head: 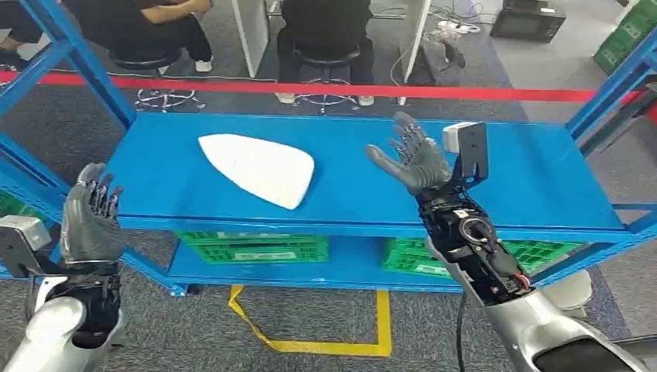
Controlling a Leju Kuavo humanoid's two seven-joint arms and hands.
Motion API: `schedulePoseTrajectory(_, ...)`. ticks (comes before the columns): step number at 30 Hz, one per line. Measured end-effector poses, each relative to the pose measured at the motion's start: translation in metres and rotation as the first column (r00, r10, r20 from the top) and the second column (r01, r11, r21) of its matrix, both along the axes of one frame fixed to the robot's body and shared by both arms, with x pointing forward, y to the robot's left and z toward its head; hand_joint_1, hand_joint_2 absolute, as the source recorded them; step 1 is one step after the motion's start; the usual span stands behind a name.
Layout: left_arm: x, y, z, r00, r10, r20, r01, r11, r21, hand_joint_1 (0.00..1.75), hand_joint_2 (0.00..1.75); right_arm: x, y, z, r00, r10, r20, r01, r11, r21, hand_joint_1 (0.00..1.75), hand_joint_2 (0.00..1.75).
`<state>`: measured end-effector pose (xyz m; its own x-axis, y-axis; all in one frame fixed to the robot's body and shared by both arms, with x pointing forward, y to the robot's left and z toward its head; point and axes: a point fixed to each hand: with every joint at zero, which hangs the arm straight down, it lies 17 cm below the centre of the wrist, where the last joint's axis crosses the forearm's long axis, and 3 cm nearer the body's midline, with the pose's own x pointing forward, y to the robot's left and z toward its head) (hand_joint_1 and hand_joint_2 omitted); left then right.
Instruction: Take the parts from the cabinet and place them on the table.
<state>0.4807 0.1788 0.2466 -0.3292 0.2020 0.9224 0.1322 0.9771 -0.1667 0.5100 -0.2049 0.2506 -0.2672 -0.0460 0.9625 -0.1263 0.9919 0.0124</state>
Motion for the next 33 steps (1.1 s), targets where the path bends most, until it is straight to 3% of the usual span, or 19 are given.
schedulePoseTrajectory(33, 0.0, 0.0, 0.007, 1.0, -0.003, 0.013, 0.003, 1.0, -0.003, 0.0, 0.0, 0.006, -0.014, -0.002, 1.0, -0.025, -0.007, 0.025, 0.999, -0.022, 0.0, 1.75)
